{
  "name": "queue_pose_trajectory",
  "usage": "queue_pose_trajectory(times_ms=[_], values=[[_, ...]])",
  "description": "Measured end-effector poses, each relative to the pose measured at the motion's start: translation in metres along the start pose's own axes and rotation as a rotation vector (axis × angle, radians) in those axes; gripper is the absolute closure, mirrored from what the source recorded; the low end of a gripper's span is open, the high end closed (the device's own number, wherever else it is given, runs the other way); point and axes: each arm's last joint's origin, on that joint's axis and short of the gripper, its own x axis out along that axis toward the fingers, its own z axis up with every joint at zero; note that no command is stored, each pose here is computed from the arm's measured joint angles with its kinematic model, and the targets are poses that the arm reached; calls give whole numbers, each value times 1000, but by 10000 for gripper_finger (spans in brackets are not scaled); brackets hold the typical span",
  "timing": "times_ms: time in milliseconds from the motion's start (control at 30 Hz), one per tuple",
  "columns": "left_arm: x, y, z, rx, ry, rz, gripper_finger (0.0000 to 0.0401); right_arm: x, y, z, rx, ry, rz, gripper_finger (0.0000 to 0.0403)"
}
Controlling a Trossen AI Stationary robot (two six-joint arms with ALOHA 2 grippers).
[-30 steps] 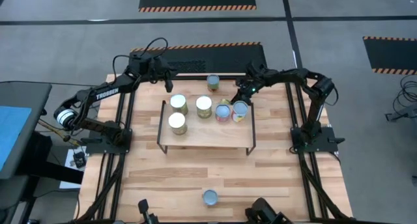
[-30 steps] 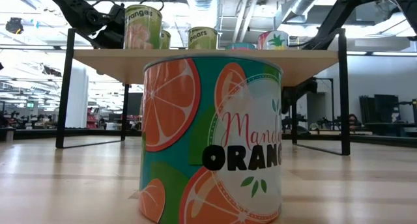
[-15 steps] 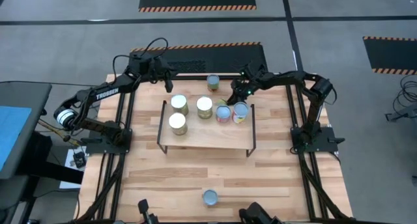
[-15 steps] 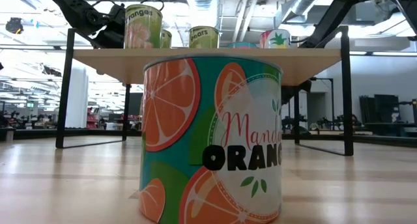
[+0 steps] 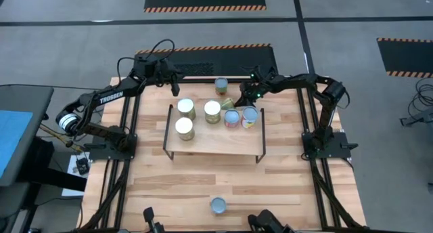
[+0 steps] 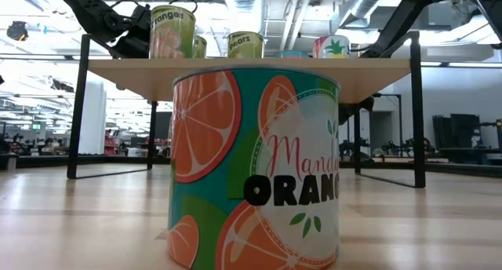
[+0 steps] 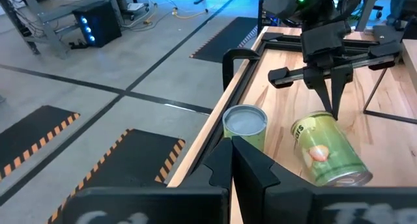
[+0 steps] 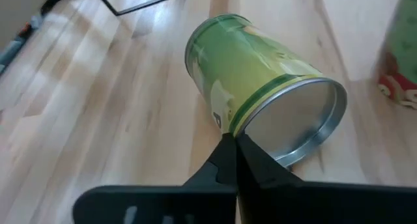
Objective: Pick and place cans onto a shelf
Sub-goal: Put the canned pears on the shelf aligned with the other canned pears
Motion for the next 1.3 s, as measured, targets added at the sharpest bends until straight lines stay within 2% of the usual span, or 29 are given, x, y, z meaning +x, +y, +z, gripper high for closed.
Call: queue_pose_trajectory(times_ms=[233,433,533,900,1133,1300], values=[[0,0,0,1,0,0,401,-6,-6,-1,5,1,-54,398],[0,0,0,1,-1,1,401,-26,-5,3,38,12,-109,399],[0,0,0,1,-1,1,401,-39,4,11,12,33,-159,399],[0,0,1,3,-4,3,401,-91,56,39,0,125,-427,399],[0,0,1,3,-3,4,401,-118,110,53,40,166,-616,400],[0,0,0,3,-3,4,401,-134,154,75,-4,130,-735,401]])
